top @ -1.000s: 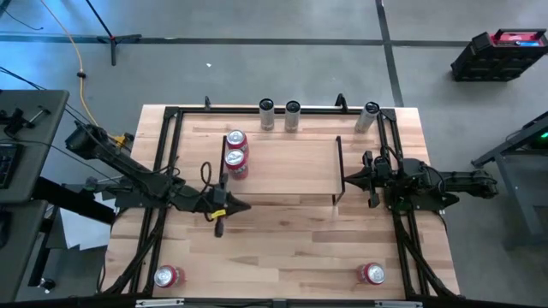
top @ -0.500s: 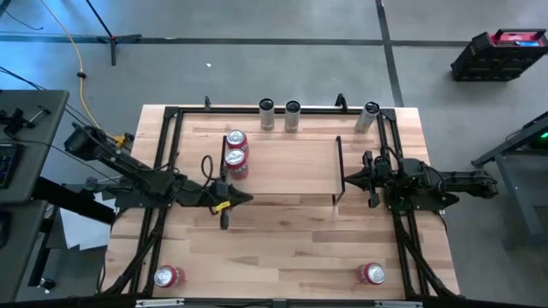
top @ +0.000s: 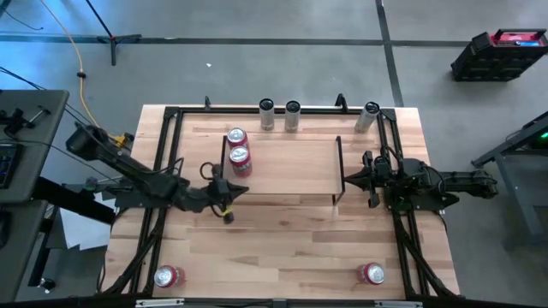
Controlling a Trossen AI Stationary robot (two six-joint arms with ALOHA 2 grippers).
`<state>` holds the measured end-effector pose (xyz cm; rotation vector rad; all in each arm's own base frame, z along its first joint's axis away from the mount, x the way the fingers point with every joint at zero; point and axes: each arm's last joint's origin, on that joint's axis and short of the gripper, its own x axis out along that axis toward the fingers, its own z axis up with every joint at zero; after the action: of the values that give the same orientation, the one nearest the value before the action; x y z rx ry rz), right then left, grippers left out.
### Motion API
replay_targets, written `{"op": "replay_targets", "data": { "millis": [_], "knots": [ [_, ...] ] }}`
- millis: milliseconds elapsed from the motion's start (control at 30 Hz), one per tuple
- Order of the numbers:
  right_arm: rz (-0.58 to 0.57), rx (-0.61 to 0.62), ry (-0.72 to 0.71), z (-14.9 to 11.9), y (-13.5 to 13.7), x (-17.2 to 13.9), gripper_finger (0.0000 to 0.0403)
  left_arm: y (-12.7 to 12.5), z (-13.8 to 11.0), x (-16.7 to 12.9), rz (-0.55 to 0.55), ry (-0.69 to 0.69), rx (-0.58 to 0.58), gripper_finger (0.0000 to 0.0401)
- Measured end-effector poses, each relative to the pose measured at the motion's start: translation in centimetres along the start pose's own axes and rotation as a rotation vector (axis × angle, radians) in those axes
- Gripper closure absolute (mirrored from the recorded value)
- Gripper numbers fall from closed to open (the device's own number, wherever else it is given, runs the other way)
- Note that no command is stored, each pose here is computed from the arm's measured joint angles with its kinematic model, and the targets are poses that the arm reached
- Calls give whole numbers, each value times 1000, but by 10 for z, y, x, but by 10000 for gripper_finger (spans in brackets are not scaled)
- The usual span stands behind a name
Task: Place canned beverage on shelf
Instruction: Adjust the red soda cans on the shelf
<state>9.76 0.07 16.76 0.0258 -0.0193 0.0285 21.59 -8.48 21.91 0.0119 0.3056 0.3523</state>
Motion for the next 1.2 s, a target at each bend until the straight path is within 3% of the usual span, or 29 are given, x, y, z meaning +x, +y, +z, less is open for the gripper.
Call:
{"op": "replay_targets", "data": {
  "millis": [167, 400, 500, 633, 800, 967, 1200],
  "knots": [
    [0, 0, 0, 0, 0, 0, 402, -6, 8, -14, 37, -87, -69, 401],
    [0, 0, 0, 0, 0, 0, 402, -19, 21, -24, -57, -202, -181, 401],
    [0, 0, 0, 0, 0, 0, 402, -20, 29, -22, 28, -274, -201, 401],
    [0, 0, 0, 0, 0, 0, 402, -21, 41, -10, 247, -274, -83, 401],
    [0, 0, 0, 0, 0, 0, 402, -33, 59, 2, 274, -222, -8, 401],
    [0, 0, 0, 0, 0, 0, 402, -45, 79, 8, 309, -122, 135, 401],
    [0, 0, 0, 0, 0, 0, 402, -49, 115, 18, 272, 38, 346, 401]
  ]
}}
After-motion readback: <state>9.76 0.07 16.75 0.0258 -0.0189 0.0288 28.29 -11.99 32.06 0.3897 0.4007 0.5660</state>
